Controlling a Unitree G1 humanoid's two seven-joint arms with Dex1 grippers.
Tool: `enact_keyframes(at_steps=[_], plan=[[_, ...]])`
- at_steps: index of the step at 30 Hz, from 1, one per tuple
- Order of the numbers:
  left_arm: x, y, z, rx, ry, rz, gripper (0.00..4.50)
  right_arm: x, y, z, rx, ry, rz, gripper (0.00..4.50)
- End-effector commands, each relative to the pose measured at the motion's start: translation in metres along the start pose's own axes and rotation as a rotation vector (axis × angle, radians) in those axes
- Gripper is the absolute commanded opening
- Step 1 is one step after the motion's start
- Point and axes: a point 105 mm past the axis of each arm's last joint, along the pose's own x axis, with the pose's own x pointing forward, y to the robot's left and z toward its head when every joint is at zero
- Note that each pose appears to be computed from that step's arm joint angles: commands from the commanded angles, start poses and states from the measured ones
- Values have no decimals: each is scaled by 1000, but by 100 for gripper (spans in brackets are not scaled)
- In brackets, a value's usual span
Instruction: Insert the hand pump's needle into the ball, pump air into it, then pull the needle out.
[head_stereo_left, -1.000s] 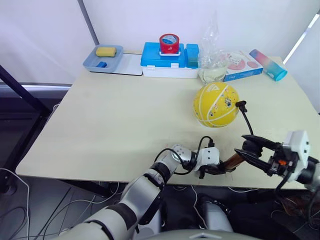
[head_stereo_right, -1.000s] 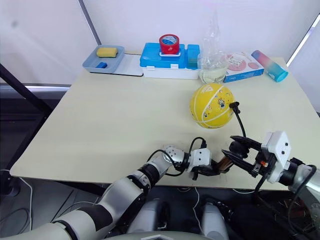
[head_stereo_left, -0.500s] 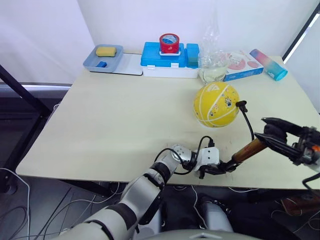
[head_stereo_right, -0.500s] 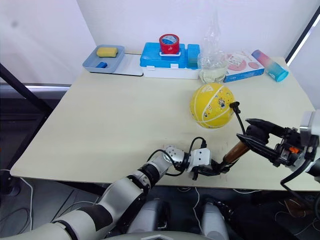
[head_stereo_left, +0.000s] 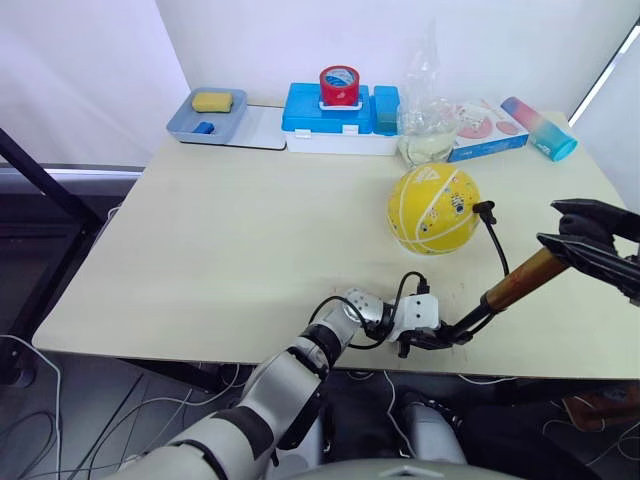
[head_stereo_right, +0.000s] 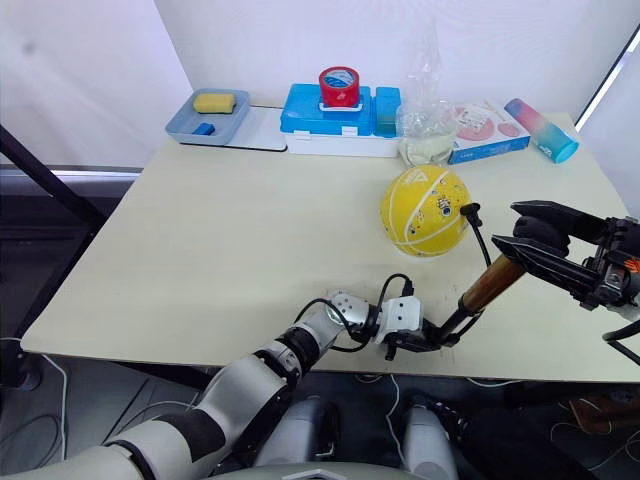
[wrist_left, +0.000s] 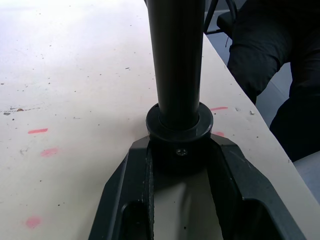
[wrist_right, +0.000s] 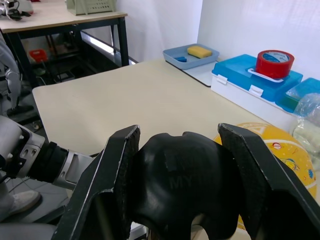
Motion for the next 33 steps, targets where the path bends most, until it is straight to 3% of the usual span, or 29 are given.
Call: enact_keyframes(at_steps=[1, 5, 12, 17, 25, 29, 33], plan=[[20, -23, -5, -41, 30, -89, 101, 2, 3, -23, 7, 22, -4, 201], [20, -23, -5, -39, 31, -89, 101, 7, 7, -69, 54, 97, -5, 201], [20, -23, -5, -39, 31, -85, 101, 11, 11, -123, 91, 151, -35, 201], [20, -23, -5, -40, 30, -86, 101, 9, 12, -140, 98, 145, -61, 201], [20, -24, -6, -39, 32, -91, 101, 0, 4, -96, 55, 58, -65, 201], [20, -25, -6, -38, 33, -96, 101, -8, -3, -47, 7, 5, -66, 201], [21, -26, -7, -39, 33, -99, 101, -14, -4, -18, -23, -4, -62, 201]])
